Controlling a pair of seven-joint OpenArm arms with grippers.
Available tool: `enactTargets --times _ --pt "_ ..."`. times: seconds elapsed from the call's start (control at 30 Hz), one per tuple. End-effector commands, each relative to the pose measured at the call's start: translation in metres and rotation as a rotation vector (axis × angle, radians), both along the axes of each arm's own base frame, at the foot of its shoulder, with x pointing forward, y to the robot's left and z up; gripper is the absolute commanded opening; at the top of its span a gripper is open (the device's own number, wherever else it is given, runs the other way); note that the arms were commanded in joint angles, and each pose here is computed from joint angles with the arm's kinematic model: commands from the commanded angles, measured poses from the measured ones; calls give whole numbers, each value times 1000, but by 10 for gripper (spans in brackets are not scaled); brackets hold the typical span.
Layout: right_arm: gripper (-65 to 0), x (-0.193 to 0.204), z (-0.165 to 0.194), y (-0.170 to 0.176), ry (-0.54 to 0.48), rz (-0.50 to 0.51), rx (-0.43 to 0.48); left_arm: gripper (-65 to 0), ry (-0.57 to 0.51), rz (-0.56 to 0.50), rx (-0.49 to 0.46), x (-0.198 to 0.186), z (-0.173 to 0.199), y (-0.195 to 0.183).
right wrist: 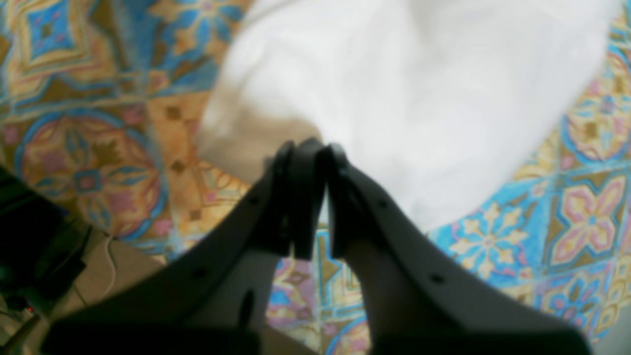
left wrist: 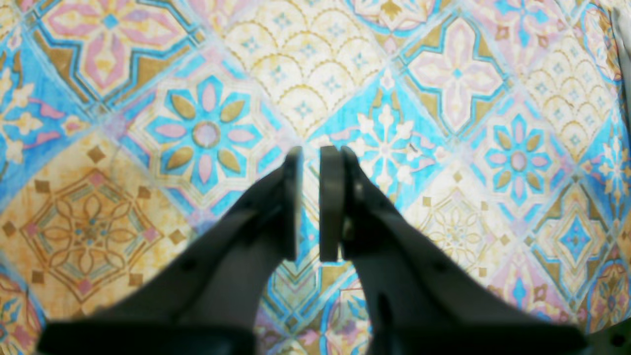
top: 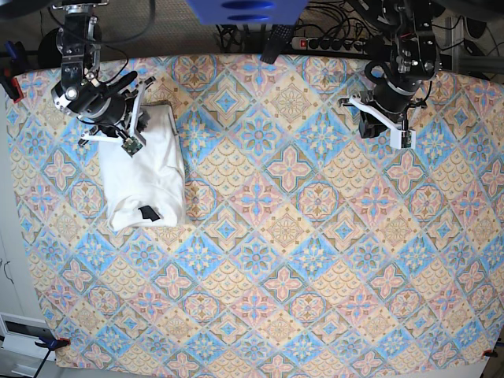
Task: Fold the T-shirt properly
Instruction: 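Tap the bundle's collar edge flat with the right gripper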
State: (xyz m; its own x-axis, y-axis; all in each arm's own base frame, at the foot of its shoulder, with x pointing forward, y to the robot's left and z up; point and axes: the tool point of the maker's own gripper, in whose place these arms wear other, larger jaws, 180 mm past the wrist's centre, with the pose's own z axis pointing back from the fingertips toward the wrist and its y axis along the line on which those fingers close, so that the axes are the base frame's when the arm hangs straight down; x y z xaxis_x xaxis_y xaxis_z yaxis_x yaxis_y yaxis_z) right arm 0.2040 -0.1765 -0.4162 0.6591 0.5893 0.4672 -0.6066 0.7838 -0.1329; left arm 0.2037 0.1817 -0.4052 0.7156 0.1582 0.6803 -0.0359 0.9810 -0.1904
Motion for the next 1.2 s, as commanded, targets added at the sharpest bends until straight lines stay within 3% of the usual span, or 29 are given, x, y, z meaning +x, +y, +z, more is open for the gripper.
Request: enactTargets --times 0.0,0.33,0.8,0.9,1.07,1.17 --pt "-608 18 13 -3 -60 -1 1 -602 -38 -1 5 4 9 2" --pt "-608 11 -27 23 59 61 42 -602 -41 0 5 5 10 2" --pt "-608 -8 -49 43 141 121 62 -602 -41 0 3 5 10 2" --pt "-608 -2 -38 46 103 129 65 -602 -43 1 4 6 10 2" --pt "-608 13 11 59 -52 179 60 -602 -62 -2 17 8 18 6" --pt "-608 2 22 36 -72 118 31 -602 -86 -12 42 2 33 8"
